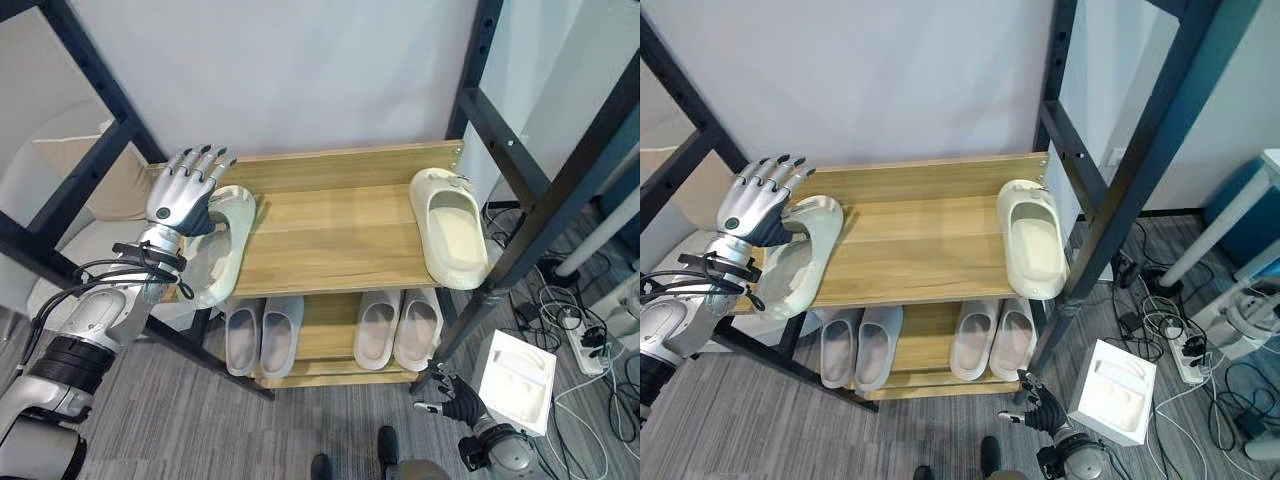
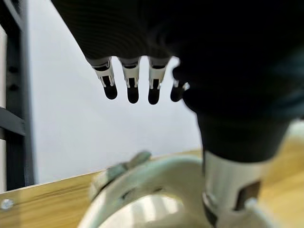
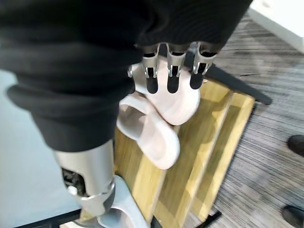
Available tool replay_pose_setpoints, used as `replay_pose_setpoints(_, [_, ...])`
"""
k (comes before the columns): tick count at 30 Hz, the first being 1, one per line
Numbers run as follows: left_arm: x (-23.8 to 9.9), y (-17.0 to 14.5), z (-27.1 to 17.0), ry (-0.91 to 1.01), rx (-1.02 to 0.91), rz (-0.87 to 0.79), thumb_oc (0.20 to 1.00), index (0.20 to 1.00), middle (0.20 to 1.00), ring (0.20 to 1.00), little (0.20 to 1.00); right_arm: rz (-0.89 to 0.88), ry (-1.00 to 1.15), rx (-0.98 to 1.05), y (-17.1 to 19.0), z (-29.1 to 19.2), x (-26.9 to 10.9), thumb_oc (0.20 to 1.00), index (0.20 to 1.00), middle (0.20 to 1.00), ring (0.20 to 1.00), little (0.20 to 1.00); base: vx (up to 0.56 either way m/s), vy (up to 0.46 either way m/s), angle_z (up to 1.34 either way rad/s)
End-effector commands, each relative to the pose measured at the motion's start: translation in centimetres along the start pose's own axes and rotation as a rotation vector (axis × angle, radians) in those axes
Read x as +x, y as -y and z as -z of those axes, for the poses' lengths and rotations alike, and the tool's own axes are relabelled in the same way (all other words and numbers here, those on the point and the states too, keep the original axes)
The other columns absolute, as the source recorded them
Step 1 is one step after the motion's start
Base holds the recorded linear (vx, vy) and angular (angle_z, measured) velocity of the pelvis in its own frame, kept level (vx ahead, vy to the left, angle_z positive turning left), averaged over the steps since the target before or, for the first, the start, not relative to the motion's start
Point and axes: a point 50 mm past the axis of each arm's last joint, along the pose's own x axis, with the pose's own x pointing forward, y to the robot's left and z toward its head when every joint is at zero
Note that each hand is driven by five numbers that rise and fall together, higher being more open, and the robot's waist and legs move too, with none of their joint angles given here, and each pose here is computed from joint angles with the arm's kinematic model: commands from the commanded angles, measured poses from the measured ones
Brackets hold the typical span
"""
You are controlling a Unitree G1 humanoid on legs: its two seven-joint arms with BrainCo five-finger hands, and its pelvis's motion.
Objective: Arrange the slippers neatly on the shoe rack.
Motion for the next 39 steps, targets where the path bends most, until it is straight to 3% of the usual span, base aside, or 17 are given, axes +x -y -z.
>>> replay_pose_setpoints(1, [1.9, -3.3, 3.2, -0.106, 0.131, -0.1, 1.0, 1.0, 1.0, 1.0, 1.0, 0.002, 0.127, 0.006, 0.2, -2.6, 0.6, 1.0, 1.0, 1.0, 1.0, 1.0, 0.03, -0.013, -0.08])
replay_pose_setpoints(2, [2.6, -2.9, 4.7, -0.153, 0.186, -0.03, 0.489, 0.489, 0.489, 0.489, 0.489, 0.004, 0.126, 0.009, 0.6, -2.5, 0.4, 1.0, 1.0, 1.0, 1.0, 1.0, 0.04, -0.02, -0.06])
replay_pose_setpoints(3, [2.6, -2.8, 5.2, -0.171, 0.198, -0.007, 0.2, 0.2, 0.2, 0.2, 0.2, 0.003, 0.123, 0.017, 0.5, -2.4, 0.4, 1.0, 1.0, 1.0, 1.0, 1.0, 0.04, -0.02, -0.14])
replay_pose_setpoints(12, [2.4, -2.7, 5.0, -0.173, 0.154, -0.032, 0.2, 0.2, 0.2, 0.2, 0.2, 0.019, 0.116, 0.042, 0.4, -2.0, 0.3, 1.0, 1.0, 1.0, 1.0, 1.0, 0.01, -0.005, -0.05])
replay_pose_setpoints(18, [3.0, -4.7, 0.9, -0.066, 0.019, -0.252, 0.2, 0.2, 0.2, 0.2, 0.2, 0.024, 0.133, 0.048, -0.1, -2.4, 0.6, 1.0, 1.0, 1.0, 1.0, 1.0, 0.0, -0.005, 0.04])
replay_pose_setpoints(22, [5.7, -5.9, -2.5, -0.005, 0.032, -0.353, 0.2, 0.2, 0.2, 0.2, 0.2, 0.035, 0.138, 0.056, -0.1, -2.6, 0.6, 1.0, 1.0, 1.0, 1.0, 1.0, 0.0, 0.0, 0.0])
replay_pose_setpoints(32, [9.9, -5.6, -6.1, 0.065, 0.097, -0.281, 0.2, 0.2, 0.2, 0.2, 0.2, 0.08, 0.133, 0.076, 1.2, -2.4, 0.1, 1.0, 1.0, 1.0, 1.0, 1.0, 0.01, -0.021, -0.11])
replay_pose_setpoints(39, [11.9, -7.4, -7.2, 0.095, 0.136, -0.292, 0.2, 0.2, 0.2, 0.2, 0.2, 0.121, 0.103, 0.103, 2.0, -1.5, -0.7, 1.0, 1.0, 1.0, 1.0, 1.0, 0.02, -0.036, -0.13])
